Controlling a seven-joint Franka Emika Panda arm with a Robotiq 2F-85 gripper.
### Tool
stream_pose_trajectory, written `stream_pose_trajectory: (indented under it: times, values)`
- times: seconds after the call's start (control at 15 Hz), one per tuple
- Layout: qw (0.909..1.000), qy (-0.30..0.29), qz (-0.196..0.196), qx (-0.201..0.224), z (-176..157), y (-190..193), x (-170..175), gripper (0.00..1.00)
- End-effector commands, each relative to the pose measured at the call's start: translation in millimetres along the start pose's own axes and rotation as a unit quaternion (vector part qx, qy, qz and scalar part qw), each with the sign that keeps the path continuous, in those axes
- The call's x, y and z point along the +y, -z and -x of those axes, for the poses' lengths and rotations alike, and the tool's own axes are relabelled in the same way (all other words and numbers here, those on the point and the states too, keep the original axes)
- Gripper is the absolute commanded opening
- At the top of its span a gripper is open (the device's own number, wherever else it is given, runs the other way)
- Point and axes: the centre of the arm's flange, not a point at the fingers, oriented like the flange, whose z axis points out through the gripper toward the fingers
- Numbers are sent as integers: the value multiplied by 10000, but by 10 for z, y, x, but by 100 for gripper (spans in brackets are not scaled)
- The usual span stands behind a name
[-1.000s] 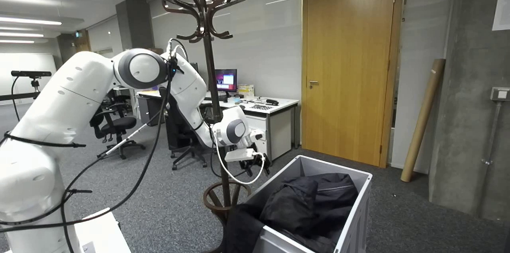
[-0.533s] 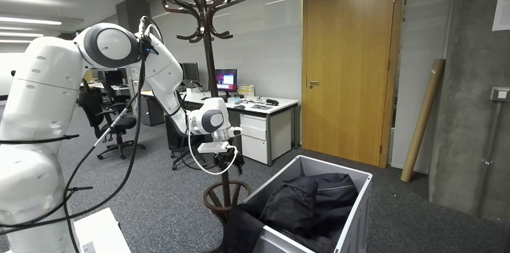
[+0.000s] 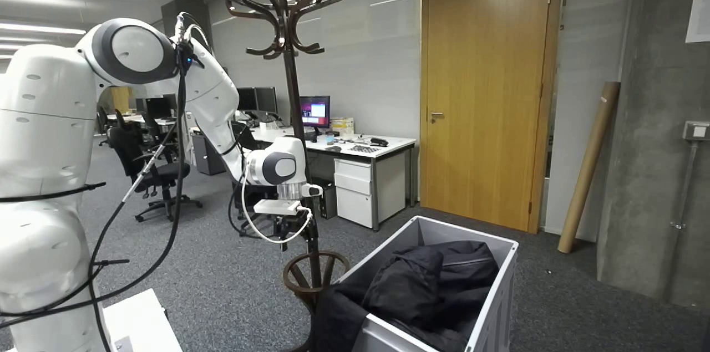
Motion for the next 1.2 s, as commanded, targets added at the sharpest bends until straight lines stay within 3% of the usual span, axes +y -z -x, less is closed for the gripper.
stream_pose_trajectory:
  times: [0.0,0.27,0.47,0.67,0.8,1.13]
  values:
    - [10000,-2,-1,-2,2,-1,2,100]
    - [9992,-296,81,-246,-22,-13,-135,100]
    - [9955,-551,35,-768,111,-127,-237,100]
    - [9845,-934,246,-1466,294,-293,-286,100]
    - [9790,-1065,336,-1706,439,-462,-221,100]
    - [9698,-1321,110,-2050,885,-926,18,100]
